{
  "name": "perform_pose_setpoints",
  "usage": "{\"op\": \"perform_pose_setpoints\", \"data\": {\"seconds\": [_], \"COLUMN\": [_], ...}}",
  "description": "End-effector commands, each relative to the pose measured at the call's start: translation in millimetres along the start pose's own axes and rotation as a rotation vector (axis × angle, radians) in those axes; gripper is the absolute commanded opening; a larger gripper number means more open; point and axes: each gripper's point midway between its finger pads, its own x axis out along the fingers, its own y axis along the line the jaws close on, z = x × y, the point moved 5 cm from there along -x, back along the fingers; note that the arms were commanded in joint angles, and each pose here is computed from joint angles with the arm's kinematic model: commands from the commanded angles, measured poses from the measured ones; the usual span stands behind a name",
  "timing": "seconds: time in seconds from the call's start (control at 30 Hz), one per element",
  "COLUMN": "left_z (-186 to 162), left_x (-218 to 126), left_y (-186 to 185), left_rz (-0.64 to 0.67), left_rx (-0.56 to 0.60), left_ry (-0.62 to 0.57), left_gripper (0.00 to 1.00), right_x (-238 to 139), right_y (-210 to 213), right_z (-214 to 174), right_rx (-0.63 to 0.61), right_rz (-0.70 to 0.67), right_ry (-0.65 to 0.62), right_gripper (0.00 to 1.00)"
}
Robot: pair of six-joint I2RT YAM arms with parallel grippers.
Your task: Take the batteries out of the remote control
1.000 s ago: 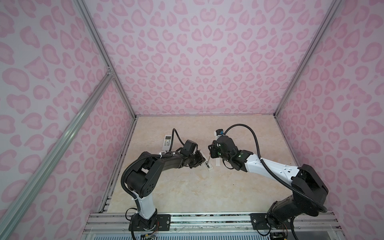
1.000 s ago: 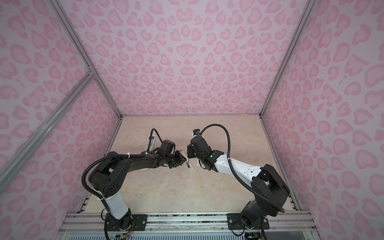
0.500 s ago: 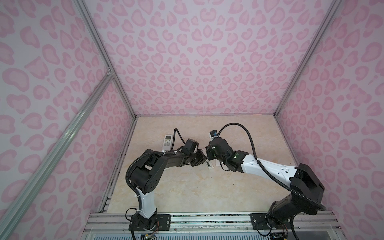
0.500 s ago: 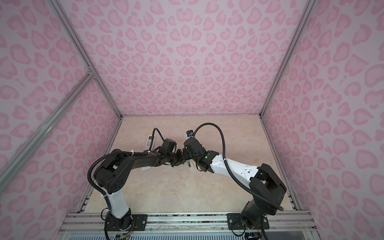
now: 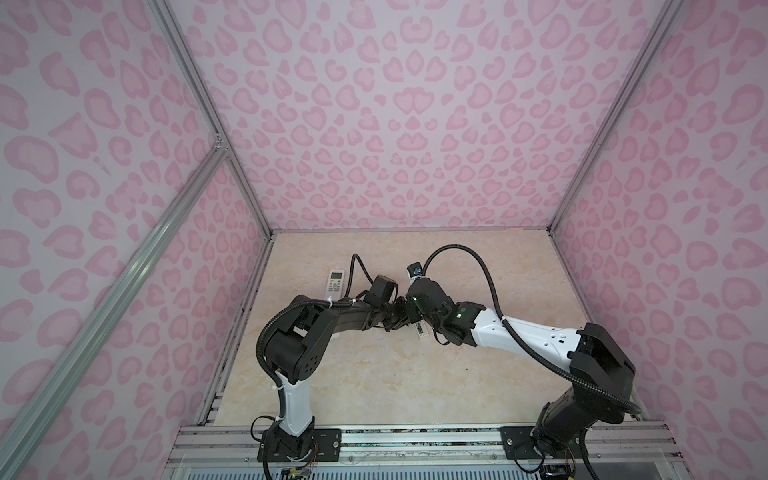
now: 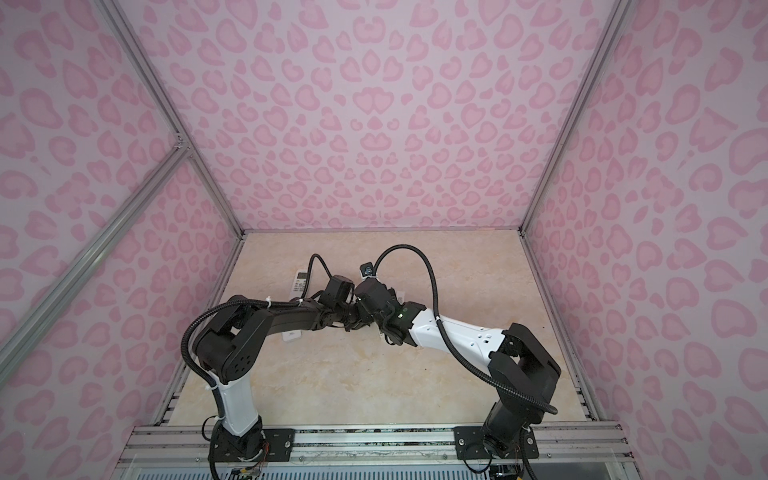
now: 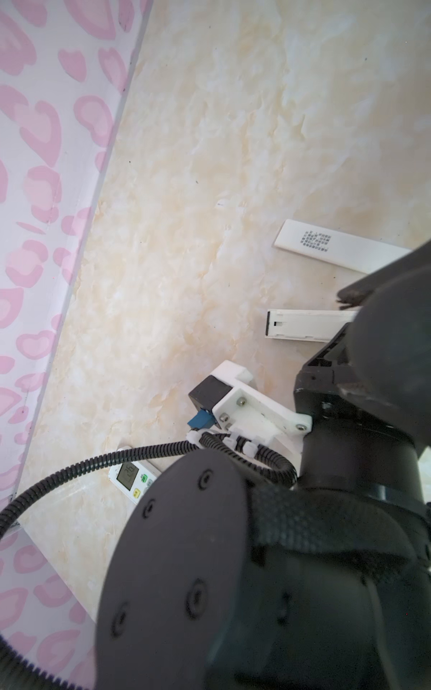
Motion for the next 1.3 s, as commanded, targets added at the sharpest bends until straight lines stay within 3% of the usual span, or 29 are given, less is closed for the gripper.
{"op": "perform_pose_setpoints", "data": {"seconds": [0.0, 0.4, 1.27], "left_z": [-7.6, -6.6, -9.2], "left_x": [2.7, 2.4, 6.2], "left_y": [25.9, 24.8, 26.3], "left_rz": [0.125, 0.126, 0.118], "left_rx": [-0.024, -0.008, 0.004], "left_ry": [0.024, 0.027, 0.055], "left_gripper": [0.27, 0.24, 0.22], "right_x": [0.6, -14.9, -1.9], "right_y": [0.3, -8.3, -2.0], "right_z": [-11.7, 1.5, -25.3], "right_rx": [-0.010, 0.054, -0.055], "right_rz": [0.007, 0.012, -0.019], "right_ry": [0.042, -0.047, 0.036], "right_gripper": [0.00, 0.00, 0.00]}}
